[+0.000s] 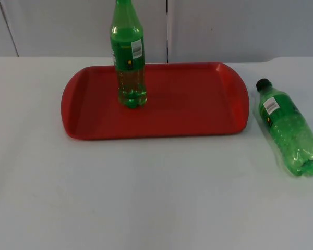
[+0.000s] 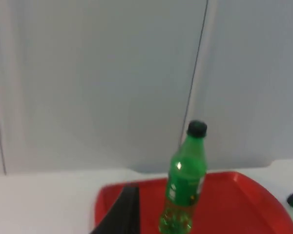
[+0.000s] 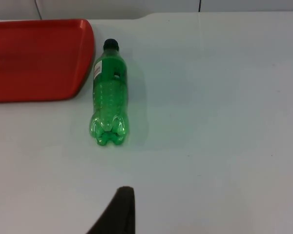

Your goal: Place the bottle upright on the tray.

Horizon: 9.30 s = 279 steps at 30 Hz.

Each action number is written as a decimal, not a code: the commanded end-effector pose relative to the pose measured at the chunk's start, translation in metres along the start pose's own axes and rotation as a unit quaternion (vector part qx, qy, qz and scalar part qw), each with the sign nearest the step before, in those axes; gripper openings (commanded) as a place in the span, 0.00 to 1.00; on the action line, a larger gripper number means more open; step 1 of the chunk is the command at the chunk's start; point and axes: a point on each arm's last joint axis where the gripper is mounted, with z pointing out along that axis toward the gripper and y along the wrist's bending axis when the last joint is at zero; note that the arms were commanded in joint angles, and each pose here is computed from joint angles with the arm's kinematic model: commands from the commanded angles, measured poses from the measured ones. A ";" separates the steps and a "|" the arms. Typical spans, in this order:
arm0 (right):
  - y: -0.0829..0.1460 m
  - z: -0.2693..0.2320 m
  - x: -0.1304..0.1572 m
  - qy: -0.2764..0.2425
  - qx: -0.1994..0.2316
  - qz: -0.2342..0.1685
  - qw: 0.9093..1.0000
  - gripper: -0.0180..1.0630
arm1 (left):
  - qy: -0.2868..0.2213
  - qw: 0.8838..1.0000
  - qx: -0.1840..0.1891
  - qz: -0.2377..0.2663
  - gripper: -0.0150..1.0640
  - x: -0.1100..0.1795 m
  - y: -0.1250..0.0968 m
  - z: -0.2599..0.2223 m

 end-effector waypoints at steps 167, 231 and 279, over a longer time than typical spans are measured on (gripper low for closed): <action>0.004 0.091 -0.134 0.140 -0.019 0.000 0.990 0.93 | 0.178 0.974 0.064 0.127 0.99 0.069 0.021 -0.132; 0.109 0.491 -0.098 0.405 -0.004 0.006 0.914 0.90 | 0.178 0.974 0.064 0.127 0.99 0.069 0.021 -0.132; 0.113 0.481 -0.126 0.349 -0.034 0.021 0.936 0.02 | 0.178 0.974 0.064 0.127 0.99 0.069 0.021 -0.132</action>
